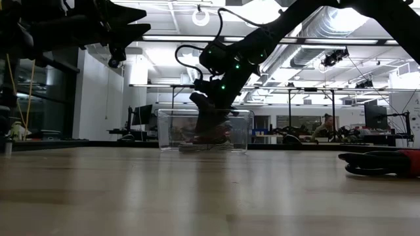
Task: Pick and place USB-C Cables
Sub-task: Put the black charger cable into the transparent bin
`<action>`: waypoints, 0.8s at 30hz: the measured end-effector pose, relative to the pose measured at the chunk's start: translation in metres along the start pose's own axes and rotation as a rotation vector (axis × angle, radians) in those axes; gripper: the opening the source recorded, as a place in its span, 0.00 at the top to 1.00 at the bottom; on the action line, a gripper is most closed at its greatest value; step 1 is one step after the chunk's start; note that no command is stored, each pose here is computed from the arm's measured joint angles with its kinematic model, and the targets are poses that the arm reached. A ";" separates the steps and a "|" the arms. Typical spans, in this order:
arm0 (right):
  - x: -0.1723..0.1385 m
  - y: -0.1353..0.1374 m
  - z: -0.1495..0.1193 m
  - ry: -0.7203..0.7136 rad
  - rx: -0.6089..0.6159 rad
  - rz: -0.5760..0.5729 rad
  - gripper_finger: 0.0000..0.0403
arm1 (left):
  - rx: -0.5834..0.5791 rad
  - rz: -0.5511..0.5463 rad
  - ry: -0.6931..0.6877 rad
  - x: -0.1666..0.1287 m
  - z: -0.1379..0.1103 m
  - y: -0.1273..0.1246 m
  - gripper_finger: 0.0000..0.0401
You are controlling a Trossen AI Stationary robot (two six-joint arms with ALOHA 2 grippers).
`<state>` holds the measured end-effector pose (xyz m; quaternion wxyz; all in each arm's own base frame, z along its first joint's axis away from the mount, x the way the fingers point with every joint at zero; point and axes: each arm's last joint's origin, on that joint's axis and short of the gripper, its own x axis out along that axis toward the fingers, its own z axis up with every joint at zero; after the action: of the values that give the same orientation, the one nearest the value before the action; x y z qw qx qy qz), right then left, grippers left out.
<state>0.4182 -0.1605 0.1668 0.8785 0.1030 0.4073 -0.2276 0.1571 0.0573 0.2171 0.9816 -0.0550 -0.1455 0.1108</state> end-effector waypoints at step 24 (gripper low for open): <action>-0.127 0.020 0.047 -0.258 -0.152 0.116 0.56 | 0.000 0.001 0.004 0.000 0.000 0.000 0.59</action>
<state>0.3879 -0.1200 0.2936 0.9404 0.0296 0.3005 -0.1565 0.1572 0.0574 0.2168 0.9818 -0.0553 -0.1437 0.1111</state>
